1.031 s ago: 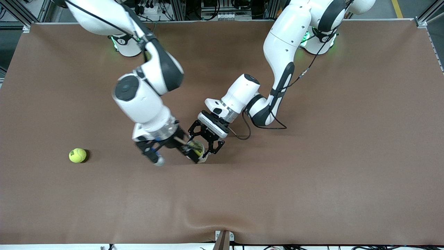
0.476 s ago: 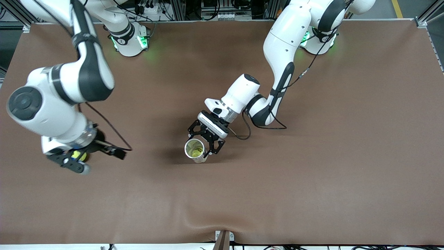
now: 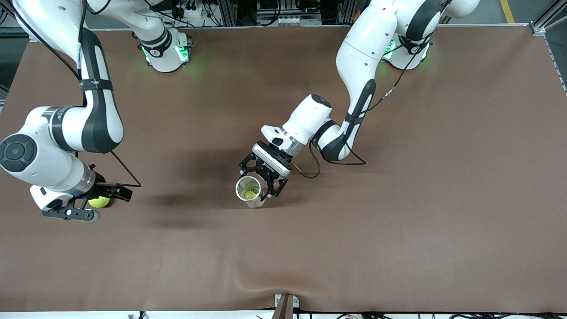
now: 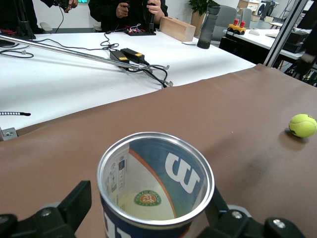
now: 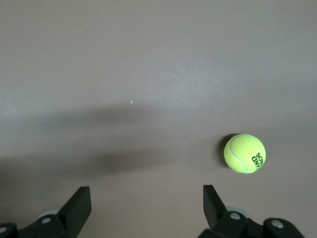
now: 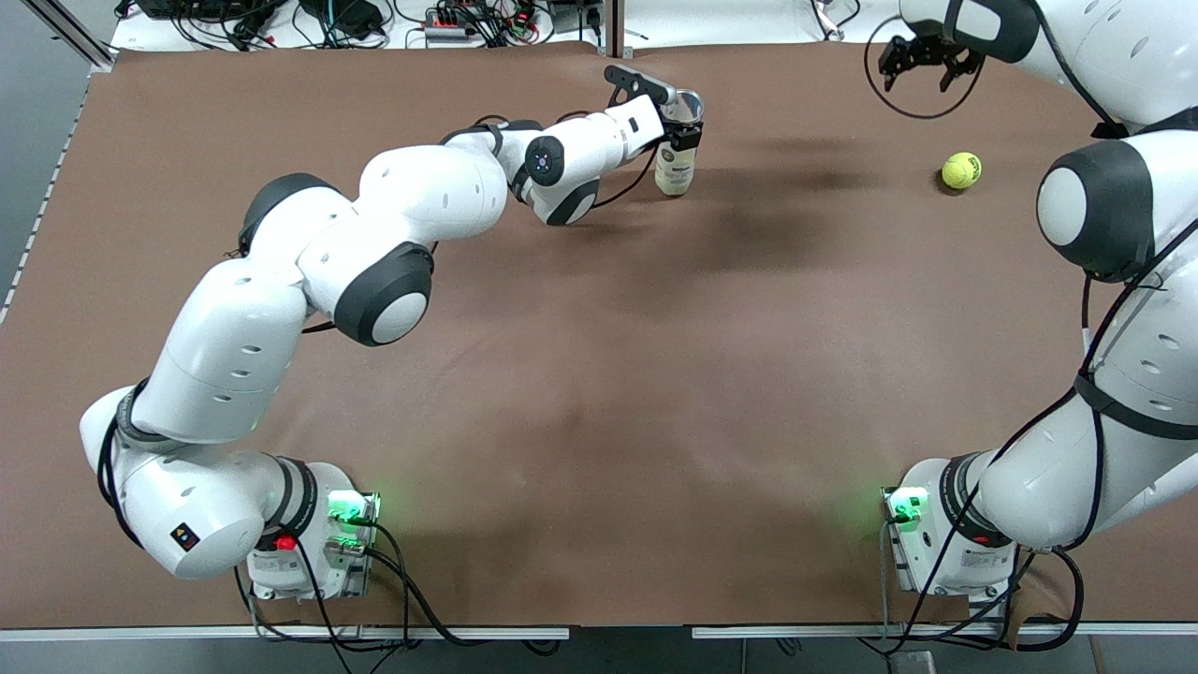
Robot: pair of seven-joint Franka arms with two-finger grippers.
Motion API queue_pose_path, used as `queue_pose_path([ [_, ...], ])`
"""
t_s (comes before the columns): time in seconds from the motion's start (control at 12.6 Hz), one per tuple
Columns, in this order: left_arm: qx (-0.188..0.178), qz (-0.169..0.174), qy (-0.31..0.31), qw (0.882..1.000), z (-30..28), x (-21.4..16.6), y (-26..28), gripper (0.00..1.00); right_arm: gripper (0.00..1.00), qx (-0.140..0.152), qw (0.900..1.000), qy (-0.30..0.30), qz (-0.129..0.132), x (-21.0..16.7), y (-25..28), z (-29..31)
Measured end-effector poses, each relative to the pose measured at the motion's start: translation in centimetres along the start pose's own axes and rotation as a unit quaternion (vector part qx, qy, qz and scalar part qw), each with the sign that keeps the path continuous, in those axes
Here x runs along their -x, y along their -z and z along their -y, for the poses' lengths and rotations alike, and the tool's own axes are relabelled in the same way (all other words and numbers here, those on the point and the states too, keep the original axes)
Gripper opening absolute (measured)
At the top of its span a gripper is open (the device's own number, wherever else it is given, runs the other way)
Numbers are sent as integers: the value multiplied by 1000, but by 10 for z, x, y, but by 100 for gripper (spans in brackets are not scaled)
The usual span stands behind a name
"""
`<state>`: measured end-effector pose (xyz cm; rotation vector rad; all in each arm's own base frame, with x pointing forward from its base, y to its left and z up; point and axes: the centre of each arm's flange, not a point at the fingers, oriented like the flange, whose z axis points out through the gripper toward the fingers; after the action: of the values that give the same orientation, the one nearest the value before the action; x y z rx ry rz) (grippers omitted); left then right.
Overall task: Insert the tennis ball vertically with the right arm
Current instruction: 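Move the right gripper to the second yellow ball and grasp it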
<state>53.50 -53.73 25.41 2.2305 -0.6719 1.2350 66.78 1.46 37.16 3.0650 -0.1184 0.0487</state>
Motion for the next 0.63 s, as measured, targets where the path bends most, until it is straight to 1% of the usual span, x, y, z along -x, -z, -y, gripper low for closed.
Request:
queue_pose_path([
  [0.16, 1, 0, 0, 1000, -1, 0, 0, 100, 100, 6, 1000, 22, -2, 5, -17, -13],
  [0.4, 1, 0, 0, 1000, -2, 0, 0, 100, 100, 26, 997, 69, -27, 18, -52, -62],
  [0.48, 1, 0, 0, 1000, -2, 0, 0, 100, 100, 33, 996, 76, -32, 24, -63, -79],
  [0.63, 1, 0, 0, 1000, -2, 0, 0, 100, 100, 36, 996, 80, -28, 34, -76, -97],
])
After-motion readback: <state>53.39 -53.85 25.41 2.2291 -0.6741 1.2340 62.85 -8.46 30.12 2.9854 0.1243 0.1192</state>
